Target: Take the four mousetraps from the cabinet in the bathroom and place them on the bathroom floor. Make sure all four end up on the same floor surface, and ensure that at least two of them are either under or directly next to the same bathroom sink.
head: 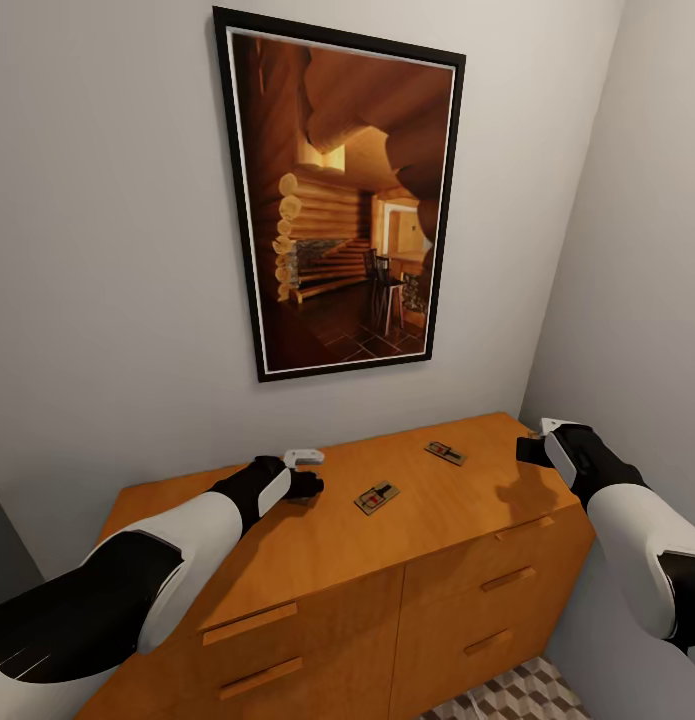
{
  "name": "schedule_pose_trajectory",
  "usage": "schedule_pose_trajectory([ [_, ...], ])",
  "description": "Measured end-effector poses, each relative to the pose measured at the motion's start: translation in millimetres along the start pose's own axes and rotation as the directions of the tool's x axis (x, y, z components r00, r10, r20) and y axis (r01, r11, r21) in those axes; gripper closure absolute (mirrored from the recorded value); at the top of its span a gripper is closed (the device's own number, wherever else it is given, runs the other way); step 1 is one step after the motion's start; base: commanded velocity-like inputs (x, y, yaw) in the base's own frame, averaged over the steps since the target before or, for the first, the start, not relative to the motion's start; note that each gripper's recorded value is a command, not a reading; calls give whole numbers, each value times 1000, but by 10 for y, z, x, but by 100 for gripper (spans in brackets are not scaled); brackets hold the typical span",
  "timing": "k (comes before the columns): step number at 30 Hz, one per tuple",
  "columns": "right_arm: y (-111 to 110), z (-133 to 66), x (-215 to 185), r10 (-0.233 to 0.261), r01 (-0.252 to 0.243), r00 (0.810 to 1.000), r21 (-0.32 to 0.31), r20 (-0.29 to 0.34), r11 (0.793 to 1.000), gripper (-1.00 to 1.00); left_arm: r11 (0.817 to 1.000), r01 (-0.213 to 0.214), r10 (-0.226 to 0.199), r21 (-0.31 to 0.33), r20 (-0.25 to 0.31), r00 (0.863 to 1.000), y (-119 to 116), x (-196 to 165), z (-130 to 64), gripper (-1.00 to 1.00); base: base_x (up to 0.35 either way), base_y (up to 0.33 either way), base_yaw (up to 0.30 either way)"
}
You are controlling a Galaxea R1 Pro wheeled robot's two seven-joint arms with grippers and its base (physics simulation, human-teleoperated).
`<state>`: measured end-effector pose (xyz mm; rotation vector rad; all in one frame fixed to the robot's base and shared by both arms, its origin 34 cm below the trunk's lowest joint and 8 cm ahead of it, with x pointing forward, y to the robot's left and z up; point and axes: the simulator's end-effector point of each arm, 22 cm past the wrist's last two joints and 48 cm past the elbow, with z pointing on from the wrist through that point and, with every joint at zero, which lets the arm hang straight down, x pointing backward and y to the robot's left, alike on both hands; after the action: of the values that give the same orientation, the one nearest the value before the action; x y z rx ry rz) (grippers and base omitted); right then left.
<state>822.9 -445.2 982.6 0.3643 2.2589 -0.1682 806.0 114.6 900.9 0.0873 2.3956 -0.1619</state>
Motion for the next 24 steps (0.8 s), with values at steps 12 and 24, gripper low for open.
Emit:
schedule_pose_trajectory([
  [12,0,0,0,0,0,1000,0,0,1000,100,1000,-1,1,-1,-4,1000,5,13,3,-100,0,0,0],
  [24,0,2,1,0,0,1000,0,0,1000,100,1000,-3,3,-2,-3,1000,4,8,3,-100,-23,0,0],
])
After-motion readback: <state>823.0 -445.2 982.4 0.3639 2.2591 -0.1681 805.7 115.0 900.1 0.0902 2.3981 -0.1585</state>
